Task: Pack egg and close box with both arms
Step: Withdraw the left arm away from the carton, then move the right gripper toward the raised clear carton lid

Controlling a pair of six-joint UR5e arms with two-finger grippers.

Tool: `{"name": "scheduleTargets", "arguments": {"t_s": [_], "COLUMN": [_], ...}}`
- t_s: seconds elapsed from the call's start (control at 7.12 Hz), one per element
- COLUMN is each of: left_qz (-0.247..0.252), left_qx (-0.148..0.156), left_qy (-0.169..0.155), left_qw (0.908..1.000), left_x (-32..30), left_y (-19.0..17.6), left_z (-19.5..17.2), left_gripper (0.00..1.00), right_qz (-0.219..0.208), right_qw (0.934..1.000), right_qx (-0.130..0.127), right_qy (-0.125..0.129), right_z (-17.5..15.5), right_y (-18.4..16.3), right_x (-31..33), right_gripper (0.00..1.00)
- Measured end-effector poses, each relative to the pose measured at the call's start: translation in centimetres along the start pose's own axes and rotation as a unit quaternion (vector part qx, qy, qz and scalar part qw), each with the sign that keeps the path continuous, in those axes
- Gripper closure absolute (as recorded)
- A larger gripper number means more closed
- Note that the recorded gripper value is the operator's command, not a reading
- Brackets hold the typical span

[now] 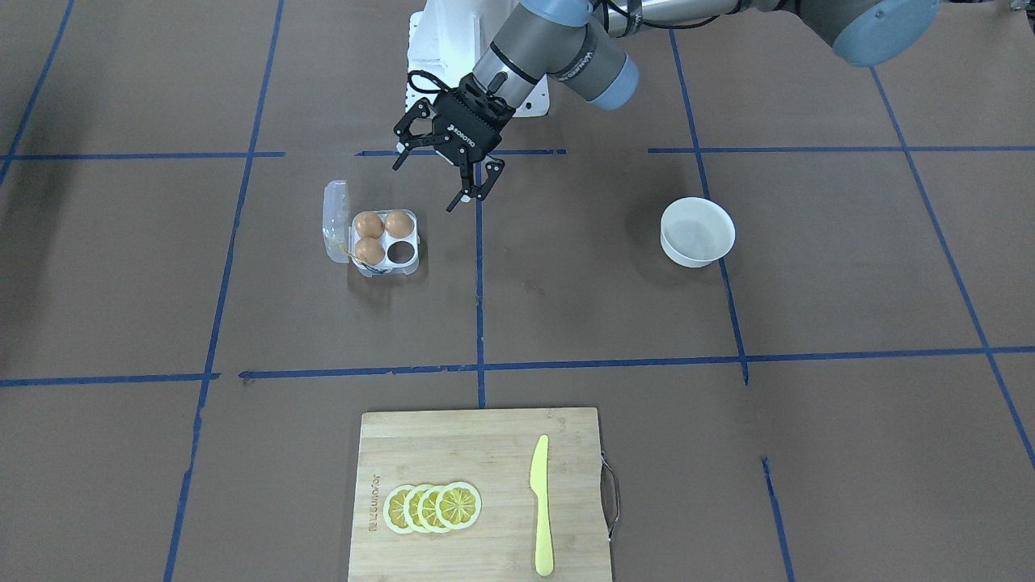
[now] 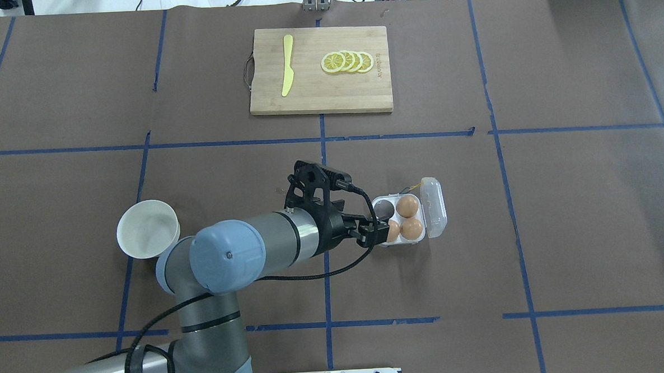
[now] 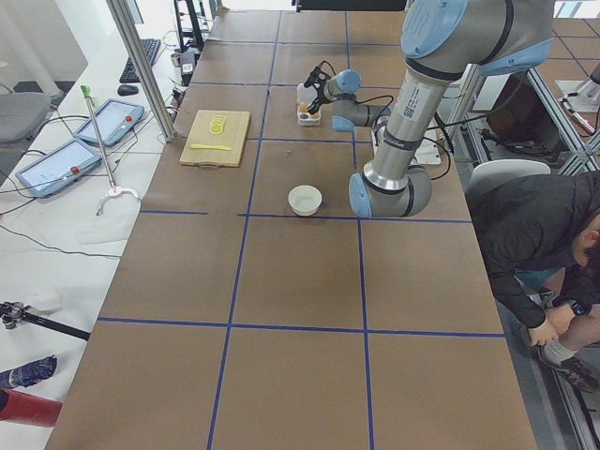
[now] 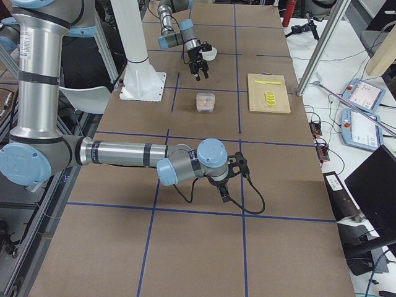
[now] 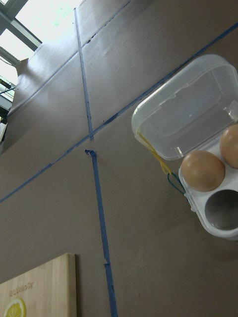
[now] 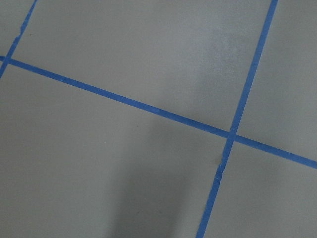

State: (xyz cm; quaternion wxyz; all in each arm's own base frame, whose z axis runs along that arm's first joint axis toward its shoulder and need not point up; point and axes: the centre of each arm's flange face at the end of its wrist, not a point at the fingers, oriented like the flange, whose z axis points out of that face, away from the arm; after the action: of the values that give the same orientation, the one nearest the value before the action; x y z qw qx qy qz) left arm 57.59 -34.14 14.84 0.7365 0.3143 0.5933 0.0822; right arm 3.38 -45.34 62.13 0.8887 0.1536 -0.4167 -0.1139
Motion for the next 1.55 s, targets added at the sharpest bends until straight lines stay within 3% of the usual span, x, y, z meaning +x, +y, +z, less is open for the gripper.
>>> {"name": "scheduleTargets", "arguments": {"t_s": [0.28,0.56,0.7,0.98,1.12,1.26,1.41,1.55], "left_qz": [-0.013,0.006,0.038,0.079,0.079,0.045,0.002,-0.023], "left_qx": [-0.061,-0.098,-0.114,-0.153,-0.188,-0.232,-0.262,-0.275], "left_qy": [-0.075,-0.174,-0.207,-0.239,-0.263,-0.298,-0.322,-0.335], "left_qw": [0.9953,0.9799,0.9709,0.9556,0.943,0.9251,0.9096,0.901], "left_x": [-4.9,-11.5,-14.9,-23.6,-29.3,-36.1,-43.1,-49.1], "left_y": [-4.9,-11.4,-13.0,-15.2,-14.7,-14.1,-14.7,-14.9], "left_z": [-2.6,-7.6,-10.7,-16.7,-19.4,-22.5,-27.3,-33.4], "left_gripper": [0.01,0.01,0.0,0.0,0.0,0.0,0.0,0.0], "right_qz": [0.023,0.053,0.072,0.113,0.125,0.134,0.142,0.149], "right_qw": [0.9997,0.9984,0.9971,0.993,0.9915,0.9902,0.9891,0.9883], "right_qx": [0.006,0.019,0.026,0.032,0.031,0.027,0.021,0.013], "right_qy": [0.0,-0.001,-0.003,-0.014,-0.021,-0.027,-0.032,-0.03], "right_z": [-0.5,-1.6,-2.3,-3.1,-3.1,-3.0,-2.5,-1.5], "right_y": [-0.4,-1.2,-1.8,-3.0,-3.5,-4.0,-4.4,-4.8], "right_x": [-0.6,-1.9,-2.9,-6.4,-8.4,-10.6,-12.9,-15.7], "right_gripper": [0.0,0.01,0.01,0.02,0.02,0.02,0.01,0.0]}}
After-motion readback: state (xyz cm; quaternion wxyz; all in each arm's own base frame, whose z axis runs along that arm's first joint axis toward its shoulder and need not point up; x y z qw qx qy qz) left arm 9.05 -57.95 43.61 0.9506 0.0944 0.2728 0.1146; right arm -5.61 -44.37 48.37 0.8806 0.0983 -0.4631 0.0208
